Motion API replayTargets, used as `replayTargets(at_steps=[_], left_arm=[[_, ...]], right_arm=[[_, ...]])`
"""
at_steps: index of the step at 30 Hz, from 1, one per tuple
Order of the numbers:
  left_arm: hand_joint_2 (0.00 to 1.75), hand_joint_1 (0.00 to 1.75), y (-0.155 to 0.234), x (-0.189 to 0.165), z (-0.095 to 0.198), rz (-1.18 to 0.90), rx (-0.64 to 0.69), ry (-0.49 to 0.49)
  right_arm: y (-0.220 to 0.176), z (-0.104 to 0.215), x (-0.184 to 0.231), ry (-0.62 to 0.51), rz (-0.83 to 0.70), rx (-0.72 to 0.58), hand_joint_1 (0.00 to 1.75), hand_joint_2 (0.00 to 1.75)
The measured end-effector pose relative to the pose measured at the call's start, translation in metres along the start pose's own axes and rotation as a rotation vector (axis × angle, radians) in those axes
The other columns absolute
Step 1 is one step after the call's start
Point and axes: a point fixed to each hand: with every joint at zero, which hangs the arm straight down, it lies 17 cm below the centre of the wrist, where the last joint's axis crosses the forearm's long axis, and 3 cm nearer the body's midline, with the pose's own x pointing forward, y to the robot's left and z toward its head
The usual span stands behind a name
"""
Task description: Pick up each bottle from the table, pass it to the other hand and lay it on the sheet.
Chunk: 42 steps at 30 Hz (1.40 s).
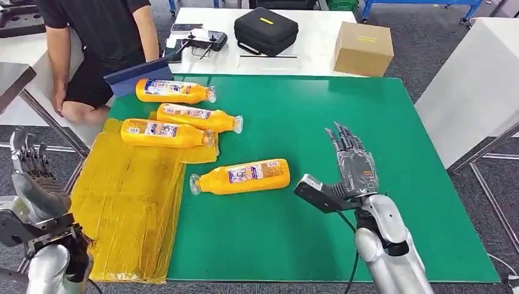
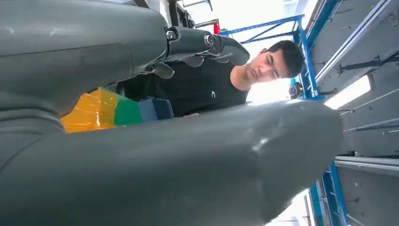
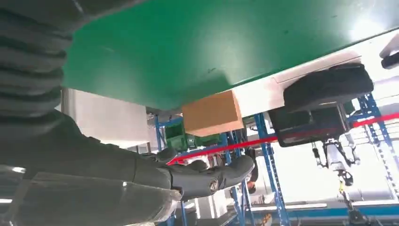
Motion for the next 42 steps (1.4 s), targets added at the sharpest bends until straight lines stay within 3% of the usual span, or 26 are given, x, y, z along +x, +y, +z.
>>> replayTargets(at_steps=[12,17,29,35,42], left_arm=[[0.0,0.0,0.006,0.003,-0.003,0.009,0.007,-0.008],[0.0,0.0,0.006,0.004,-0.008,0.025,0.011,-0.021],[0.0,0.0,0.007,-0.005,-0.011,0.021,0.008,-0.008],[0.0,0.0,0.009,-0.006,-0.016,0.037,0.011,-0.022],[0.0,0.0,0.019,-0.012,-0.009,0.029,0.034,-0.028]], right_arm=[[0.028,-0.017,0.014,-0.026,0.034,0.085,0.0,1.75],[0.062,-0.026,0.018,-0.063,0.052,0.182,0.0,1.75],[0.098,-0.026,0.019,-0.081,0.054,0.293,0.0,1.75],[0.128,-0.022,0.05,-0.172,-0.038,0.439,0.0,1.75],[0.144,-0.018,0.072,-0.252,-0.06,0.501,0.0,1.75]])
